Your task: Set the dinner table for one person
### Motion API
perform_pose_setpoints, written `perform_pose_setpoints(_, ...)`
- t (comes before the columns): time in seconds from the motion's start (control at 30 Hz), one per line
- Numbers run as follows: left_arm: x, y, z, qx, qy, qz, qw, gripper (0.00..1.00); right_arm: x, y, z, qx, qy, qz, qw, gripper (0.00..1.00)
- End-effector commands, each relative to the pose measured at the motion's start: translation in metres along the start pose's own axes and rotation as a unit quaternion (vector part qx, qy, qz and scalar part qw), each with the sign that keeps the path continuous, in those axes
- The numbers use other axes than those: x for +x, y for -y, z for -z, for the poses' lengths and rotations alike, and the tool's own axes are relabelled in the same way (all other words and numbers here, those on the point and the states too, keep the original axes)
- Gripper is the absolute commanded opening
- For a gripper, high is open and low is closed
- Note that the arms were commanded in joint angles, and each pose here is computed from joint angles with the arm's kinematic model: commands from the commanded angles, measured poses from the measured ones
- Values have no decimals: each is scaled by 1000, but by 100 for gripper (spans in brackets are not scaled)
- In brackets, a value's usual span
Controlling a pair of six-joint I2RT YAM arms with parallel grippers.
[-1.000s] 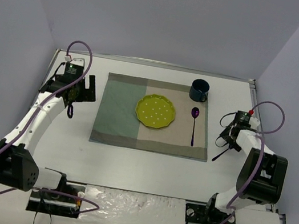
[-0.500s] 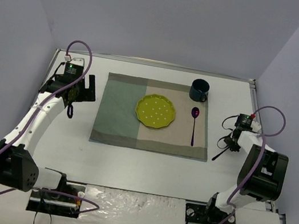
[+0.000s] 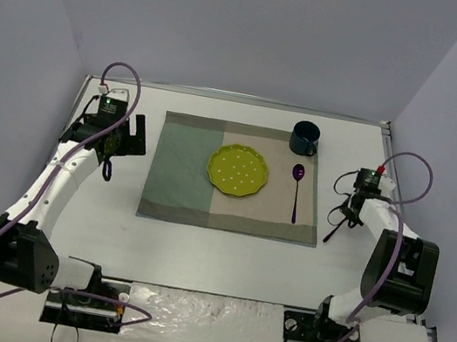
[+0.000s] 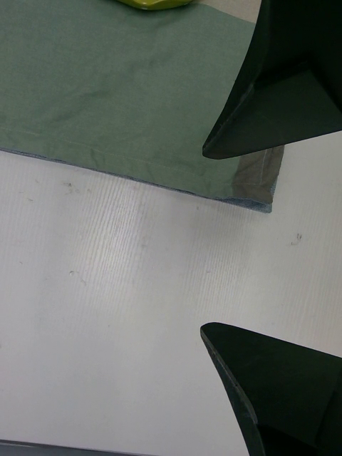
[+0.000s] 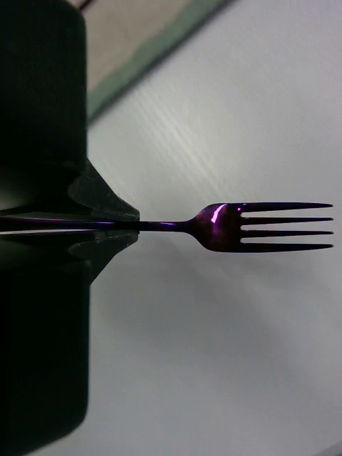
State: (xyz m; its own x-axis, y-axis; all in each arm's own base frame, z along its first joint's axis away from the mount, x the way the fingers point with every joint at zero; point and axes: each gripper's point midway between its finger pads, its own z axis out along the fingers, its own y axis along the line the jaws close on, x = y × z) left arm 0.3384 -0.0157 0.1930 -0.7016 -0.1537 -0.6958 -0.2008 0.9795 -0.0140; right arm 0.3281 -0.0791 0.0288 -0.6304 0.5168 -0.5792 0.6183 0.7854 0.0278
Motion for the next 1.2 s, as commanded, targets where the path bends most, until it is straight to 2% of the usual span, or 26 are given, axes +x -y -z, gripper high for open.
perform_pose_setpoints(0.0, -20, -5, 11, -5, 38, 4, 999, 97, -70, -76, 68, -68, 119, 23, 990, 0)
perform_pose_setpoints(0.17, -18, -8, 13, -10, 38, 3, 999, 97, -69, -171, 125, -140, 143, 98, 975, 0)
perform_pose_setpoints(0.37, -2, -24, 21, -36, 33, 6, 999, 97, -19, -296, 192, -265, 125, 181, 939, 0)
perform_pose_setpoints(0.63, 13, -46, 41, -71, 56, 18, 996, 97, 59, -405, 238, -360, 76, 229, 901, 0)
perform_pose_setpoints(0.8, 25, -53, 36, -89, 53, 26, 994, 97, 102, -441, 245, -386, 37, 223, 894, 0)
perform_pose_setpoints(1.17, 30, -56, 28, -94, 41, 24, 994, 97, 160, -466, 208, -370, -7, 203, 907, 0)
